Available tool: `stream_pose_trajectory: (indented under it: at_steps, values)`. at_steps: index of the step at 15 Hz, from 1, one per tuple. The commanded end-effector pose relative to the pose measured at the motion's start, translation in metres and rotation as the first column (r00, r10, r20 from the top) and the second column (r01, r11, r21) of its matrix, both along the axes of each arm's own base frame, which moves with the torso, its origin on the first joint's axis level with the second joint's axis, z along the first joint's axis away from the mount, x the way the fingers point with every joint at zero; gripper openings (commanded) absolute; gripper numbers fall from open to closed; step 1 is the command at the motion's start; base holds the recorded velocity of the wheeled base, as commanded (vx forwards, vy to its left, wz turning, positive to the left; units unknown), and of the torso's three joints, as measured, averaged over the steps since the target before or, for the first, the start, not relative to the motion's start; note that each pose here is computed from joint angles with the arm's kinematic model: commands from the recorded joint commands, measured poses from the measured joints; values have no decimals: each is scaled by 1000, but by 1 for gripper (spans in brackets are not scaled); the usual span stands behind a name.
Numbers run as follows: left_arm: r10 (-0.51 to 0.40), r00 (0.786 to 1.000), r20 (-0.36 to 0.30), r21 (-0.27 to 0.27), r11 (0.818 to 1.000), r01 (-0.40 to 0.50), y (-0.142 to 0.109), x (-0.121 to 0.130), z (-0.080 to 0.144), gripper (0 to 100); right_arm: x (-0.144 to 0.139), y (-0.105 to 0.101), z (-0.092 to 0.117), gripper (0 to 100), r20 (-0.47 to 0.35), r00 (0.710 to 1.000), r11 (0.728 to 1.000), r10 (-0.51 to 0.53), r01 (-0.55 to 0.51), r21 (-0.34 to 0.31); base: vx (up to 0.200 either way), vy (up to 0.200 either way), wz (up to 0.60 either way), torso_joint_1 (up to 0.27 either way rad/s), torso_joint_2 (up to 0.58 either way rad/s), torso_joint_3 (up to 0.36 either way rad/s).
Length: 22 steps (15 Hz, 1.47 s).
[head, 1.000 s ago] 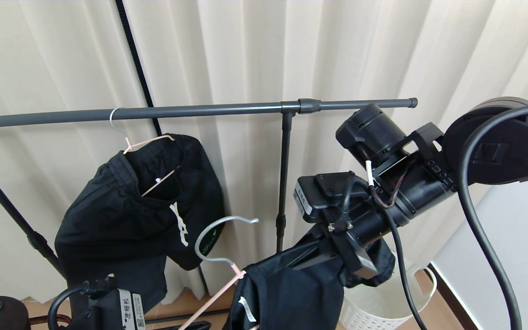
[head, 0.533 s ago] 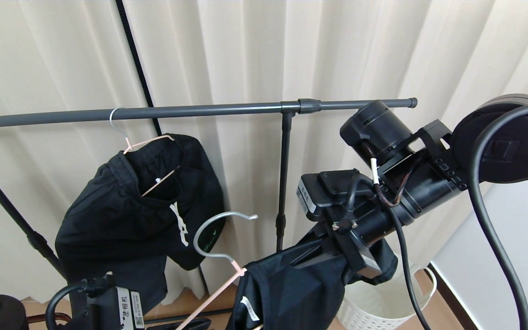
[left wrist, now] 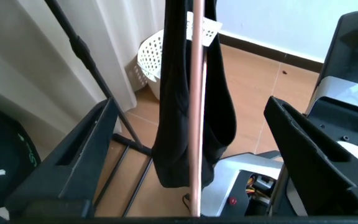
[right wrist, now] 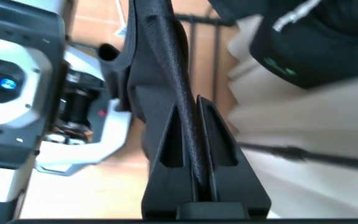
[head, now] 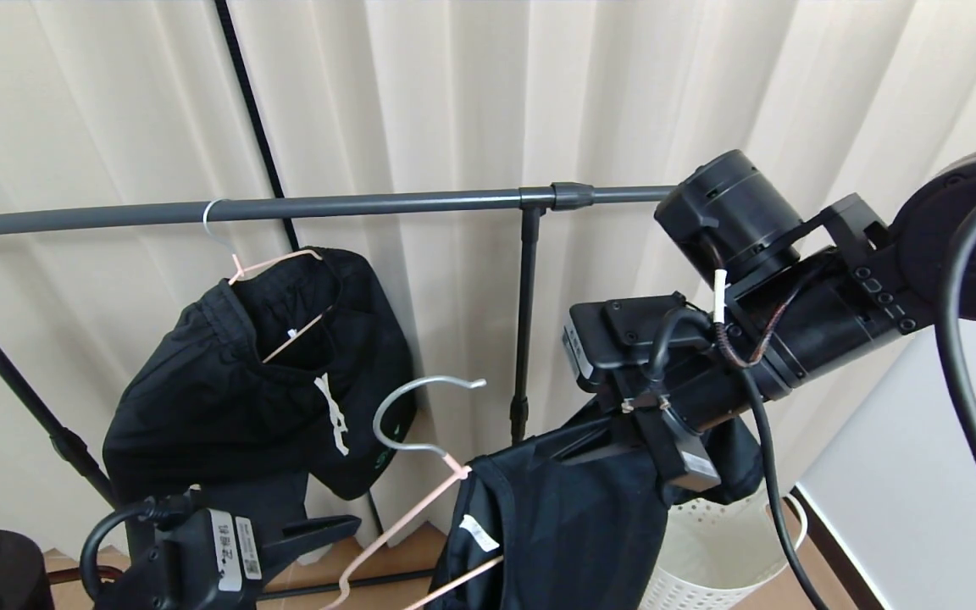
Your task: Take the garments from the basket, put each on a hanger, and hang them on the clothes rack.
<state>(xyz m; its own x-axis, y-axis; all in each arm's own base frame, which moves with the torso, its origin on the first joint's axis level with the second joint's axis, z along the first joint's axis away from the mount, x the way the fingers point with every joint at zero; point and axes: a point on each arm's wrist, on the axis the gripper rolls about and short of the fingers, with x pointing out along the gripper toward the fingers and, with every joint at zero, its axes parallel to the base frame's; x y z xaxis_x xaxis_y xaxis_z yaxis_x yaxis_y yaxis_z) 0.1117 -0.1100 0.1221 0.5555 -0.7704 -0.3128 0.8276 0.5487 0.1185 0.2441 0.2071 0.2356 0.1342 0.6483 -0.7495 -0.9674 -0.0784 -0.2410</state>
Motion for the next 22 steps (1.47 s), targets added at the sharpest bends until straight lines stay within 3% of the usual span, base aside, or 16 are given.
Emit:
stream_pose_trajectory:
  at_steps: [1,3,4,6,7,9,10,12,13,14,15,16,17,19,22]
  values:
    - [64,998,25,-27,998,-64,5,9,7,100,-5,-7,13,0,77,995,998,-61,63,-20,0,0,0,0,0,0]
    - [109,993,36,-71,992,-106,8,15,14,100,-4,-8,18,0,151,981,992,-119,125,-31,0,0,0,0,0,0]
    - [127,992,-7,-121,985,-127,6,17,18,100,-2,-9,19,0,186,970,985,-155,166,-46,0,0,0,0,0,0]
    - [149,988,-37,-189,970,-154,3,22,29,100,-3,-13,25,0,256,935,962,-245,268,-59,0,0,0,0,0,0]
    - [151,988,-39,-194,969,-156,2,24,31,100,-2,-13,28,0,289,910,943,-298,328,-58,0,0,0,0,0,0]
    - [154,986,-66,-167,972,-164,0,27,30,100,0,-12,29,0,317,872,913,-374,406,-40,0,0,0,0,0,0]
    - [177,976,-124,-128,973,-193,-2,29,28,100,2,-12,26,0,318,846,891,-428,454,-7,0,0,0,0,0,0]
    - [232,944,-236,-144,952,-270,-8,31,31,100,-1,-14,17,0,287,820,863,-496,501,59,0,0,0,0,0,0]
    - [232,944,-236,-144,952,-270,-8,31,31,100,-1,-14,17,0,287,820,863,-496,501,59,0,0,0,0,0,0]
    - [292,897,-332,-132,927,-350,-16,37,24,100,-9,-21,1,0,247,787,825,-565,543,158,0,0,0,0,0,0]
    - [299,887,-353,-118,926,-359,-18,37,20,100,-11,-23,-4,0,237,781,816,-578,551,176,0,0,0,0,0,0]
    - [323,859,-396,-87,919,-386,-25,39,11,100,-15,-26,-15,0,218,765,794,-606,566,222,0,0,0,0,0,0]
    - [353,839,-414,-63,909,-413,-30,42,5,100,-18,-28,-22,0,213,757,783,-618,568,254,0,0,0,0,0,0]
    - [384,820,-424,-44,896,-442,-40,50,1,100,-26,-34,-27,0,202,749,767,-632,565,303,0,0,0,0,0,0]
    - [385,821,-422,-61,891,-449,-57,60,5,100,-33,-40,-34,0,169,733,736,-659,581,349,0,0,0,0,0,0]
